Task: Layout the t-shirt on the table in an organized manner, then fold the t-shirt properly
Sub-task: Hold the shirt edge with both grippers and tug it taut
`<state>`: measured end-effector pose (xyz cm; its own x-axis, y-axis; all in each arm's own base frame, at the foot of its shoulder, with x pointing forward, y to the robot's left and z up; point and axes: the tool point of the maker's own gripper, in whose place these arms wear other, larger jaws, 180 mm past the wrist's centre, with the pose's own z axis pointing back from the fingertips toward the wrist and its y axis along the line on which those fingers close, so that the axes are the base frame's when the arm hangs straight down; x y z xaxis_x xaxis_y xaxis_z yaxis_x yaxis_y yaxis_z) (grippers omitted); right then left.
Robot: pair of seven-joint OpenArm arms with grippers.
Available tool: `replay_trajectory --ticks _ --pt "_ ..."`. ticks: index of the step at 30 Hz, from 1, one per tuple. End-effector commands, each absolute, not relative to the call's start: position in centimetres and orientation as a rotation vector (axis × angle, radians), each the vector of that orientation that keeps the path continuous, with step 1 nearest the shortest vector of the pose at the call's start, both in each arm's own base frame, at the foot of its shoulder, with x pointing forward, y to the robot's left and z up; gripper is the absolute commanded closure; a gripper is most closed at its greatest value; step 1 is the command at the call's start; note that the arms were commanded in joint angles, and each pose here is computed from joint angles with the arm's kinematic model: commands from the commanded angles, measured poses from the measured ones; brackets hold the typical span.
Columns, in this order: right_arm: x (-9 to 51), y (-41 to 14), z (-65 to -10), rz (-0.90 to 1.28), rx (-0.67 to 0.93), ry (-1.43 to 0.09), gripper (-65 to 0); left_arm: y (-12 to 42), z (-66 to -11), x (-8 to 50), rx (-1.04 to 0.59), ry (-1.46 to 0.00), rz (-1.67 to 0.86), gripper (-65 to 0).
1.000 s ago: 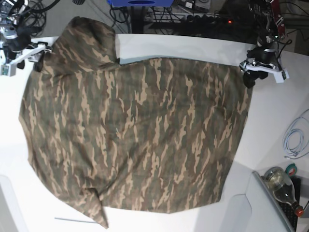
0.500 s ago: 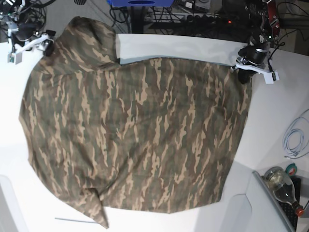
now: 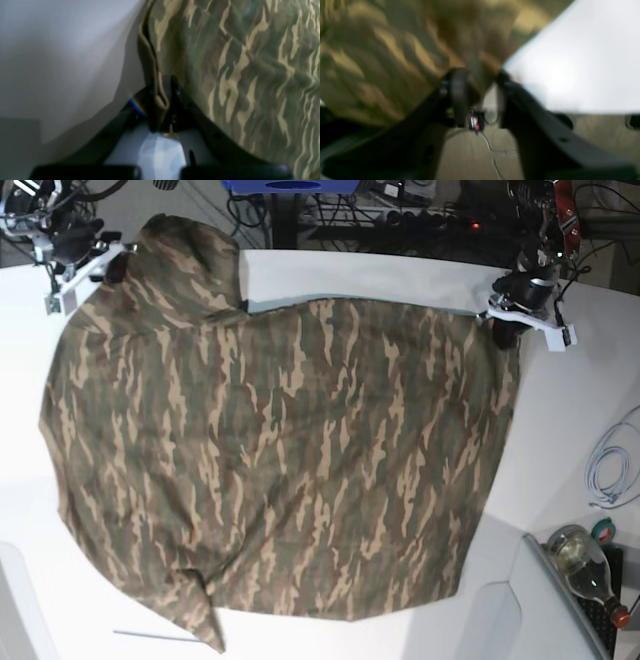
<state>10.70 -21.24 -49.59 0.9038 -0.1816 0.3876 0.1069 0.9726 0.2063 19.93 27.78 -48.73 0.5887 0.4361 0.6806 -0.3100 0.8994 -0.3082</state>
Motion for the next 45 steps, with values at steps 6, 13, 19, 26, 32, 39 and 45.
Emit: replay_trajectory --ticks 6,13,19,26,32,39,45 --pt "11.2 -22.0 -48.1 -0.106 0.15 -0.408 -0.9 27.7 -46.5 20.4 -0.156 -0.852 0.375 0.0" --pt "12.7 -22.6 -45.4 -0.049 0.095 -0.445 -0.6 27.6 -44.8 21.5 -0.139 -0.871 0.36 0.0" --pt "12.9 -22.9 -44.7 -0.043 0.077 -0.443 -0.6 27.5 -45.0 21.4 -0.139 -0.865 0.362 0.0" --pt "11.9 -22.0 -47.9 -0.094 0.147 -0.37 -22.7 27.5 -45.2 21.3 -0.139 -0.861 0.364 0.0" --pt "12.8 -21.8 -48.2 -0.11 0.165 -0.436 -40.4 27.6 -45.2 21.3 -0.136 -0.861 0.367 0.0" --pt "11.3 -21.1 -49.7 -0.129 0.195 -0.384 -38.7 27.5 -45.2 21.3 -0.138 -0.86 0.365 0.0" --pt "10.3 -20.7 -49.4 -0.063 0.207 -0.321 0.0 27.5 -45.0 21.2 -0.138 -0.862 0.359 0.0"
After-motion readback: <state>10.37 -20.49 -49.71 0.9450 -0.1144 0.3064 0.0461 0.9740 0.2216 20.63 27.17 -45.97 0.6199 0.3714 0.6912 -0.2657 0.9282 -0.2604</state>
